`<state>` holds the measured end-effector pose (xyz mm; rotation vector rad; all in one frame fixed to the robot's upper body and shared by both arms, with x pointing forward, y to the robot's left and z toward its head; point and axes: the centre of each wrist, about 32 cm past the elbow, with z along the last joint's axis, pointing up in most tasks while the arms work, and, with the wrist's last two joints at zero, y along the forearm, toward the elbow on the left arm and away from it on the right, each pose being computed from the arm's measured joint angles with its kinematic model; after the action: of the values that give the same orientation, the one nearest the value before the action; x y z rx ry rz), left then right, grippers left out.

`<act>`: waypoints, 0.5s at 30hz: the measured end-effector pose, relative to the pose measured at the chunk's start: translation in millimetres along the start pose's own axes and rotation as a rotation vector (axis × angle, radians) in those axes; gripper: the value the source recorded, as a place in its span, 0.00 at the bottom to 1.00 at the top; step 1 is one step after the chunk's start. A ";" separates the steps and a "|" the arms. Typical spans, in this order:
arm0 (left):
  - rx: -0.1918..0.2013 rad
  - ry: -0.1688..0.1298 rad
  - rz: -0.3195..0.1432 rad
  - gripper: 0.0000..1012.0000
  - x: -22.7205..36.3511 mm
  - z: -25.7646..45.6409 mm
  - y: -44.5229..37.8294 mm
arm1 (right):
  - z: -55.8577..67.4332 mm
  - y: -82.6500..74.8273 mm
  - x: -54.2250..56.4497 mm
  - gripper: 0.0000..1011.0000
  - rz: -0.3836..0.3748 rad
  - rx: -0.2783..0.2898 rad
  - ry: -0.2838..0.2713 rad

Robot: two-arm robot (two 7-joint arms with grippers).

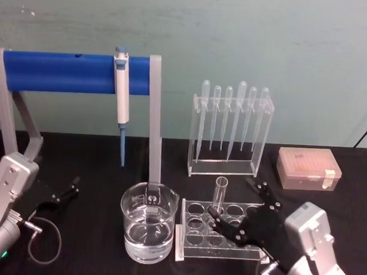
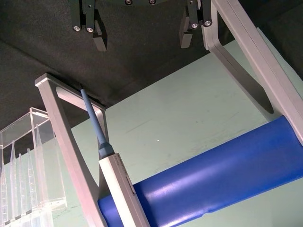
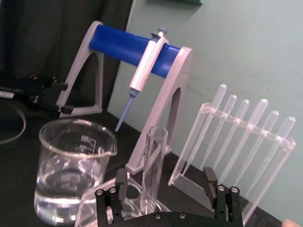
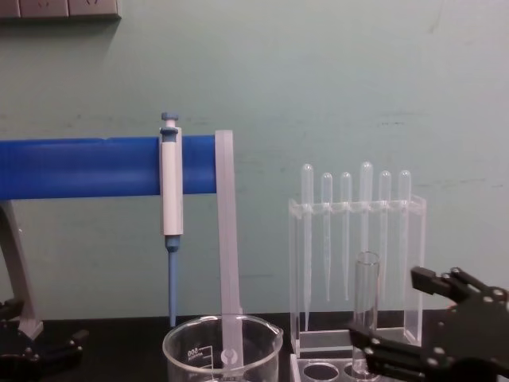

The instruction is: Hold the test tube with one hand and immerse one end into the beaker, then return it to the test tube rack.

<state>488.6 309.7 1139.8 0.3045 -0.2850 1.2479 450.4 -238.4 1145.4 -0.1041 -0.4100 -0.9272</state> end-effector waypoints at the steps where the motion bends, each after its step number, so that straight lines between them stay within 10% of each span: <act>1: 0.000 0.000 0.000 0.99 0.0 0.0 0.0 | -0.5 2.6 -0.9 0.99 -0.004 0.003 0.007; 15: 0.000 0.000 0.000 0.99 0.0 0.0 0.0 | -4.8 28.5 -13.2 0.88 -0.008 0.041 0.105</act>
<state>488.6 309.7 1139.8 0.3045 -0.2851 1.2479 467.5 -212.5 1138.4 -0.0165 -0.3320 -0.9279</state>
